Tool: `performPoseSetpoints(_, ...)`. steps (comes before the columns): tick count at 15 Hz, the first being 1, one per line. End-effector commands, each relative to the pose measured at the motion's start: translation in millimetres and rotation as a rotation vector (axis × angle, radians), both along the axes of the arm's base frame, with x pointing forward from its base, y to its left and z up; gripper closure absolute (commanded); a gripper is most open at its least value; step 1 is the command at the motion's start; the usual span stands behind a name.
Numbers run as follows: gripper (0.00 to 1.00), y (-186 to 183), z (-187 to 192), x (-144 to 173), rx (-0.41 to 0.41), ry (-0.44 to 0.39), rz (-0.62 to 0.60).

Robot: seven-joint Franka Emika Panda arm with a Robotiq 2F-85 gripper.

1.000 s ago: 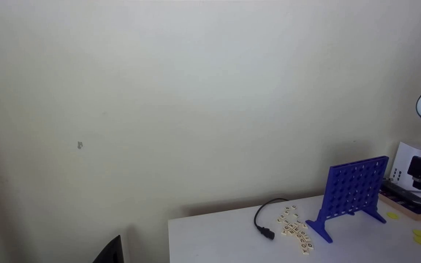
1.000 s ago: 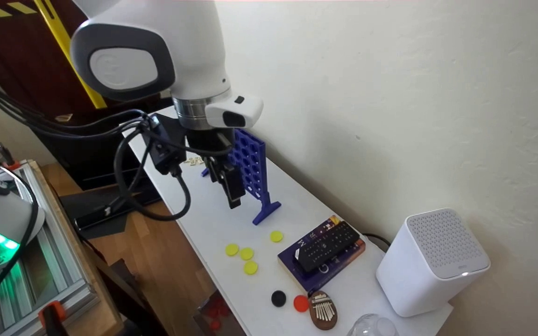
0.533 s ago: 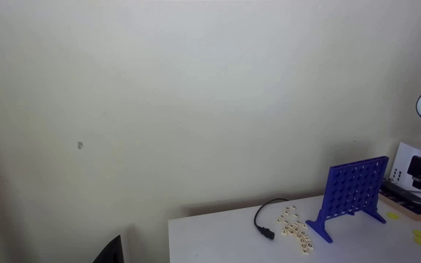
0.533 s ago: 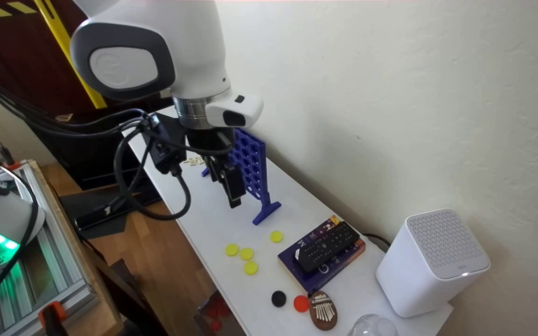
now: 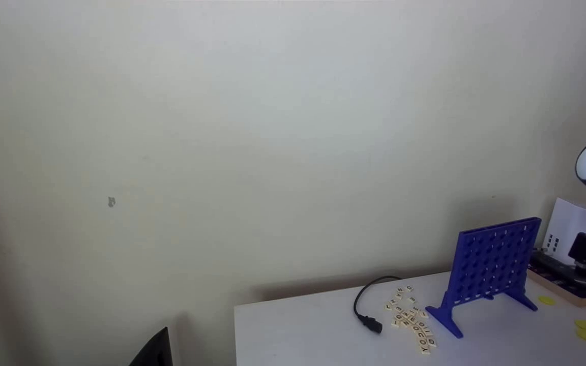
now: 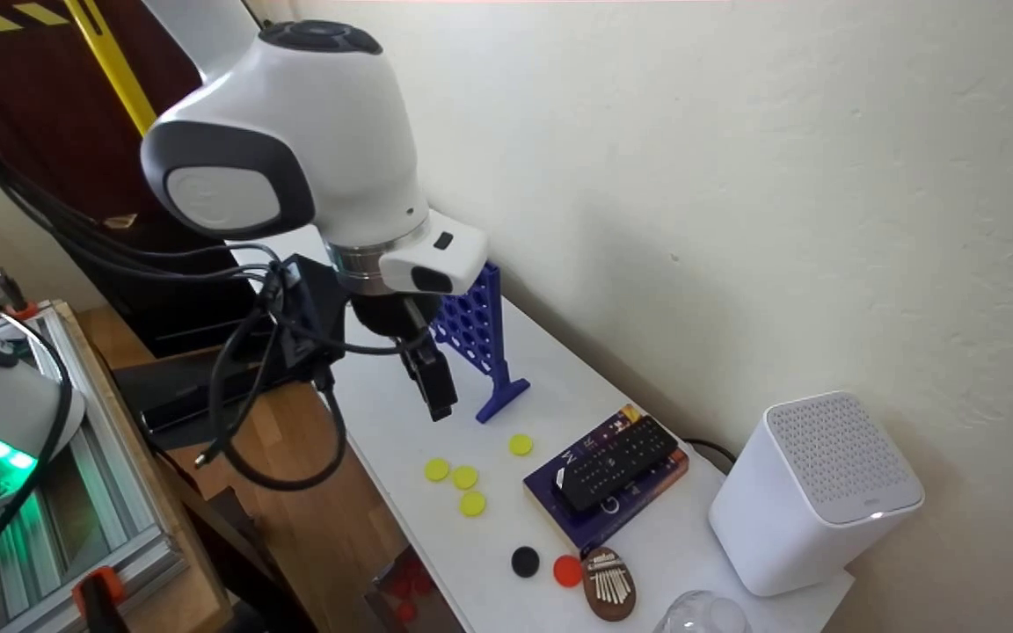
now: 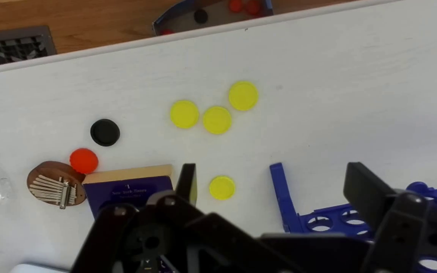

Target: Put one yellow chip inside the blue gameboard.

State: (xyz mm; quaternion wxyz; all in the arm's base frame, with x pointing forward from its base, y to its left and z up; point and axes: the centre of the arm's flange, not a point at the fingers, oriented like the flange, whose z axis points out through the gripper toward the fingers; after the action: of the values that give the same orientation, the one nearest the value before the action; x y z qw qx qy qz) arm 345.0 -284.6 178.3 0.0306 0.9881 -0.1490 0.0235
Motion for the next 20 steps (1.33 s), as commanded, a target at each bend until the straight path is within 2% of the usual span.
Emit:
performPoseSetpoints(1,0.00,-8,-34,-15,0.009,-0.072,0.023)
performPoseSetpoints(4,0.00,-8,-53,-18,0.047,-0.102,0.034)
performPoseSetpoints(7,0.00,-4,-68,-15,0.075,-0.099,0.052)
performPoseSetpoints(15,0.00,-18,-99,-13,0.075,-0.019,0.045)
performPoseSetpoints(20,0.00,-17,-117,0,0.056,0.022,0.065)
